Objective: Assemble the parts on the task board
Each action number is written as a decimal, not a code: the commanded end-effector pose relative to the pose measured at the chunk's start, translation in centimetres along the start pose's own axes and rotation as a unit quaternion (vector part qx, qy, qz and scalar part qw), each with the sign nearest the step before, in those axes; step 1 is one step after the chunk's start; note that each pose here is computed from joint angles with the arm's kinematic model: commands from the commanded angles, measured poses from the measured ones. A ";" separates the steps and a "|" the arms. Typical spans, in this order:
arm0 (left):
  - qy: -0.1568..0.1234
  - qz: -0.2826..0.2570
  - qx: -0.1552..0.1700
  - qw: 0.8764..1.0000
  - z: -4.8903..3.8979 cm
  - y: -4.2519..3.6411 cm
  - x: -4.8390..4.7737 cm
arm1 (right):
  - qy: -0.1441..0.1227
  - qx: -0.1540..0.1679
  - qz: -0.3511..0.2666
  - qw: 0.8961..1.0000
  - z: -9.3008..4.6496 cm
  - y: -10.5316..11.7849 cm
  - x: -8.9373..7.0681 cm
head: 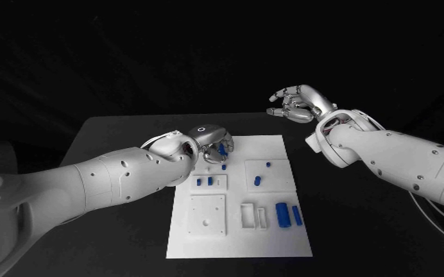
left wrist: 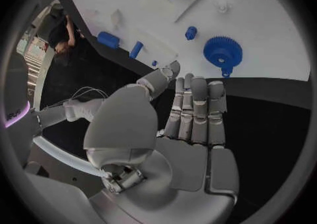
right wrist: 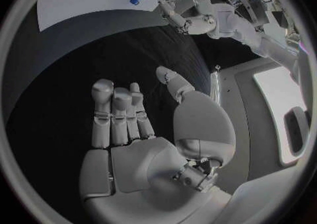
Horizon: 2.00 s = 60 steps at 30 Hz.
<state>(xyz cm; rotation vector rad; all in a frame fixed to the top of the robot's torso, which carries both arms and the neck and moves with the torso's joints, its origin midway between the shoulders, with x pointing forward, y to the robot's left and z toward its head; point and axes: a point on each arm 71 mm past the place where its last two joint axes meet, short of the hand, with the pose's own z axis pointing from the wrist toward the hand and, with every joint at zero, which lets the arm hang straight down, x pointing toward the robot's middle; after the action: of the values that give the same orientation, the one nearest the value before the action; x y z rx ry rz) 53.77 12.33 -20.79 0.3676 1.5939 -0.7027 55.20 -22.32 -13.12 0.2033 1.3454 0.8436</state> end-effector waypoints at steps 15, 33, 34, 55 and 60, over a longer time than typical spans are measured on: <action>0.065 0.064 0.007 0.996 0.32 -0.37 2.27 | 0.008 -0.005 0.001 1.000 0.1 0.2 0.3; 0.076 0.067 -0.005 0.995 0.21 0.39 3.44 | 0.009 -0.007 0.002 1.000 0.1 0.4 0.4; 0.076 0.067 -0.006 0.995 0.20 0.47 3.51 | 0.009 -0.007 0.002 1.000 0.1 0.4 0.4; 0.083 0.057 -0.010 0.995 0.38 0.39 4.54 | 0.010 -0.008 0.003 1.000 0.1 0.5 0.5; 0.088 0.057 -0.012 0.994 0.41 0.37 4.61 | 0.010 -0.008 0.003 1.000 0.1 0.5 0.5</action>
<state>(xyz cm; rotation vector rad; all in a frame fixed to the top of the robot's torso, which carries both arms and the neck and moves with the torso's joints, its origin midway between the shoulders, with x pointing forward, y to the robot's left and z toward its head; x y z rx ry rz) 53.91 11.83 -24.69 0.5016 1.6926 -0.5730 55.14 -21.85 -13.13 0.1990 1.3484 0.8541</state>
